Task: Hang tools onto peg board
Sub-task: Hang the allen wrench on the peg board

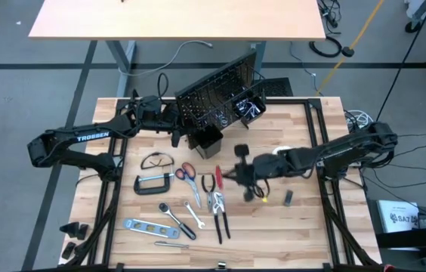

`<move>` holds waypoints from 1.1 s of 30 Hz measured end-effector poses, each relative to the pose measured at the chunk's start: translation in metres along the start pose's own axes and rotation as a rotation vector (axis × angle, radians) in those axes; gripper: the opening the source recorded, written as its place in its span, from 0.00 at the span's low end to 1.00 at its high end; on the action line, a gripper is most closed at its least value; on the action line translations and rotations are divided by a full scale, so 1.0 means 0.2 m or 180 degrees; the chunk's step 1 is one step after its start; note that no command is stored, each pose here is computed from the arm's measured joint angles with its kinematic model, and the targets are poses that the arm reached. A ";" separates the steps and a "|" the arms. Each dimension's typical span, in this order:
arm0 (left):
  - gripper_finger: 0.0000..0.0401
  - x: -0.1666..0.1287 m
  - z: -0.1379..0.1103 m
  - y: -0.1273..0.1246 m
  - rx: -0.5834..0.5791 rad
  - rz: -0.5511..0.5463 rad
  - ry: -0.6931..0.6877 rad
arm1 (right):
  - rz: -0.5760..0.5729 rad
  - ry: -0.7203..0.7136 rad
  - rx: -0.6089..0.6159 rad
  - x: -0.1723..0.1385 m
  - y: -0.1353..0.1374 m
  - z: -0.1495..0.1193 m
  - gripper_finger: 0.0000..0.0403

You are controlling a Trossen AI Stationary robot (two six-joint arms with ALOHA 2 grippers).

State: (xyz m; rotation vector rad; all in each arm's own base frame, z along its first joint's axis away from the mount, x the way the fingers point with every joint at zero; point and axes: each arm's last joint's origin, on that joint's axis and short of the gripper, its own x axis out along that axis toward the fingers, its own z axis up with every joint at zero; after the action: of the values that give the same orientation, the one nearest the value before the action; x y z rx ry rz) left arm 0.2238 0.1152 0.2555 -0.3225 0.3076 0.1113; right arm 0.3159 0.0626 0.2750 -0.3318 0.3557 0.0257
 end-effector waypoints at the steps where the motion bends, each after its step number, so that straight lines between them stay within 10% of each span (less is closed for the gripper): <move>1: 0.31 0.00 0.00 0.00 -0.0001 0.0001 0.0000 | -0.0218 -0.0148 0.0093 0.01 -0.02 -0.01 0.00; 12: 0.31 0.00 0.00 0.00 -0.0032 0.0000 0.0001 | -0.2389 -0.1239 0.0984 0.15 -0.08 -0.19 0.00; 33: 0.31 0.00 0.00 0.00 -0.0043 0.0049 -0.0005 | -0.3442 -0.1298 0.1206 0.40 -0.22 -0.11 0.00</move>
State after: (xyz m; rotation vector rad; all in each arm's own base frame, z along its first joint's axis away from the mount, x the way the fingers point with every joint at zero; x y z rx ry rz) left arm 0.2237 0.1156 0.2553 -0.3335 0.3080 0.1289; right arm 0.3860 0.0114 0.2412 -0.1027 -0.2566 -1.0103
